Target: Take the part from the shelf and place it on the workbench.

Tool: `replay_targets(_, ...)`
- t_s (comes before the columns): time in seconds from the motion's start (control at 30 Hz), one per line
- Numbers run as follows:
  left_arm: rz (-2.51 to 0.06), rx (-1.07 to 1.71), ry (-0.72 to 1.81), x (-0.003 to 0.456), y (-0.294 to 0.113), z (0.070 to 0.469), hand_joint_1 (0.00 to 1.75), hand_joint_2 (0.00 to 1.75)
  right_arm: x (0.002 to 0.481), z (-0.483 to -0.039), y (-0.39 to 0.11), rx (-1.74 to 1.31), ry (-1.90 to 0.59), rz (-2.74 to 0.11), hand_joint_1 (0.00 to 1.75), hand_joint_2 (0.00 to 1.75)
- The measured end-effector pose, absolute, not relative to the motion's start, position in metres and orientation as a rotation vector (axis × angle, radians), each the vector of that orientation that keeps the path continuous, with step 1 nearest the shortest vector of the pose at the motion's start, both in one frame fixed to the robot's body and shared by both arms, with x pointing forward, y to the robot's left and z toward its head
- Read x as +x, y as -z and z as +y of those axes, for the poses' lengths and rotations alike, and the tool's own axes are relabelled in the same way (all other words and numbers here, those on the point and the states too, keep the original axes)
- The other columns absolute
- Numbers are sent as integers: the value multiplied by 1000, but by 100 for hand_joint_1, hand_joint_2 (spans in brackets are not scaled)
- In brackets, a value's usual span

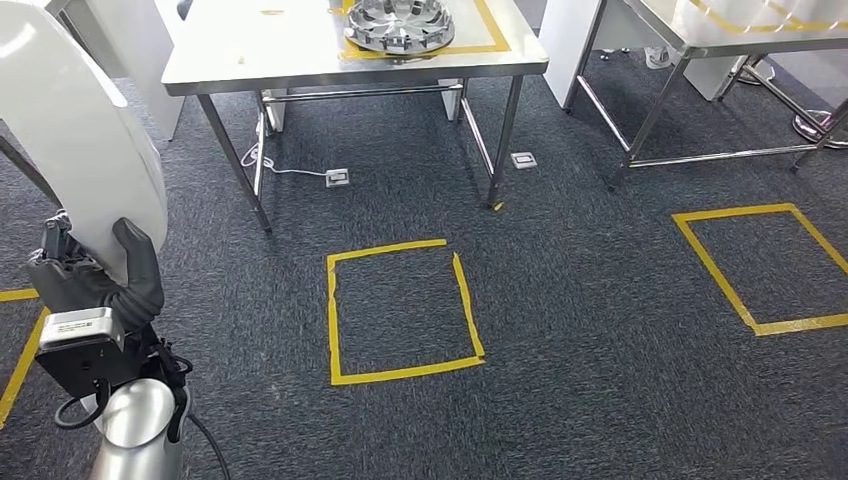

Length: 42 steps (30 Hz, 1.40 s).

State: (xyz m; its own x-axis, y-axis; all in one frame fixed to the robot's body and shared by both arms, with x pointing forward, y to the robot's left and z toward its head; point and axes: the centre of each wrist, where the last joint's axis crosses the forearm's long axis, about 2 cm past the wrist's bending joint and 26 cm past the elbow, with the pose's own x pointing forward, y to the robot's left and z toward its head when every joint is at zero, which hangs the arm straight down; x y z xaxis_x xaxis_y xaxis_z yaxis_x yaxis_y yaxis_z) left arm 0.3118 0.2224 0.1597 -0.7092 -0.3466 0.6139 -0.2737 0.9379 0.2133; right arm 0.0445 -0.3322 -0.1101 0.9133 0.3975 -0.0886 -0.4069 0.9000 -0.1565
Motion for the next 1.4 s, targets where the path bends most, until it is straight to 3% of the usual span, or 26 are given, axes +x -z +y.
replay_targets(1.4,-2397,417,121,301,-154,222,175,175,40,-332,111,-157,-389,75,0,0)
